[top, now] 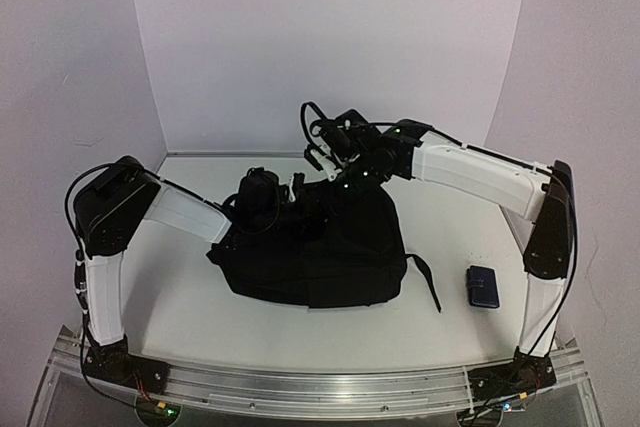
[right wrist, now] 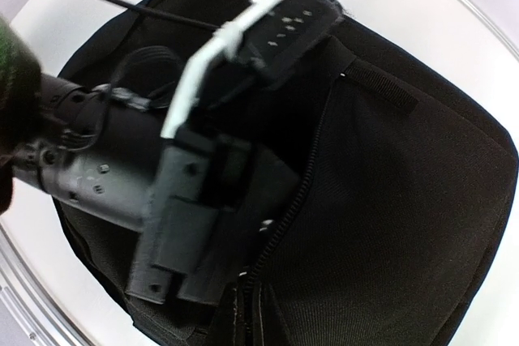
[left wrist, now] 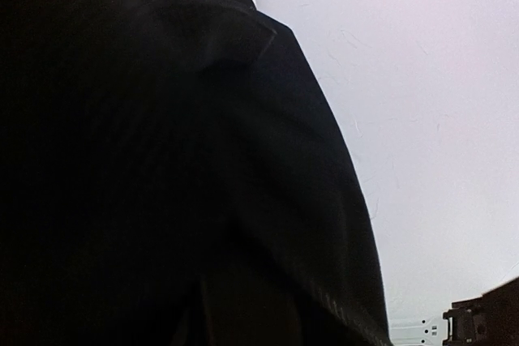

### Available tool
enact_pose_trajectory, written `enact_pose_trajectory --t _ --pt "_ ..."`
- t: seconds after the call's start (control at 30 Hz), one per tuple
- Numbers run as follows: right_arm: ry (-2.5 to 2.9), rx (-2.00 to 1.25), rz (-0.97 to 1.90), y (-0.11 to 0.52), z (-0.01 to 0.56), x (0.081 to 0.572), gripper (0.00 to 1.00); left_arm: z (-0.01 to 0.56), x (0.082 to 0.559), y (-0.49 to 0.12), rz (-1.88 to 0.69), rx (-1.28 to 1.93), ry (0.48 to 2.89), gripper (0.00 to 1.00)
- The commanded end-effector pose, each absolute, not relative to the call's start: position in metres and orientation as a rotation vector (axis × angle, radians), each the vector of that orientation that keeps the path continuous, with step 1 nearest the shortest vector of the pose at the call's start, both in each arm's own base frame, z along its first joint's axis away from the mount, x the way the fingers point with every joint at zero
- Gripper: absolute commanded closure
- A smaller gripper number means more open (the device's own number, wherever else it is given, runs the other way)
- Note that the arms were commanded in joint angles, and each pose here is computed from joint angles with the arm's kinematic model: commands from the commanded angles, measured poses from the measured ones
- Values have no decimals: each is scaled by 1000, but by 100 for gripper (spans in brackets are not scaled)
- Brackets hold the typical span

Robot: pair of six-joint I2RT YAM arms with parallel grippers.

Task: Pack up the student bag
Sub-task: Place the stationery in the student bag.

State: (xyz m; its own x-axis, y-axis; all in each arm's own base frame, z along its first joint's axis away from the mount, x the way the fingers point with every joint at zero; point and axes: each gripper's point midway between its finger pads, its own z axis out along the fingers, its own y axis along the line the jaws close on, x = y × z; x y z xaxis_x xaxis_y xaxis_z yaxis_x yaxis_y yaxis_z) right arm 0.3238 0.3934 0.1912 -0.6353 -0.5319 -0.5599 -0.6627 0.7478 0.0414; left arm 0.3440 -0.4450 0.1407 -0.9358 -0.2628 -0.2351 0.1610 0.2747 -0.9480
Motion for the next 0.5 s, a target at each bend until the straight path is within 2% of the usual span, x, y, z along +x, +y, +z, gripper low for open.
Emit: enact_pose_trajectory --t 0.0,0.2,0.47 --pt "2351 -815 423 383 234 328 100 183 337 -428 -1635 -64 2117 56" --pt "2391 -801 430 373 223 330 100 170 328 -407 -1506 -110 2219 44" --pt "2417 -822 444 367 214 324 100 193 314 -380 -1427 -79 2172 46"
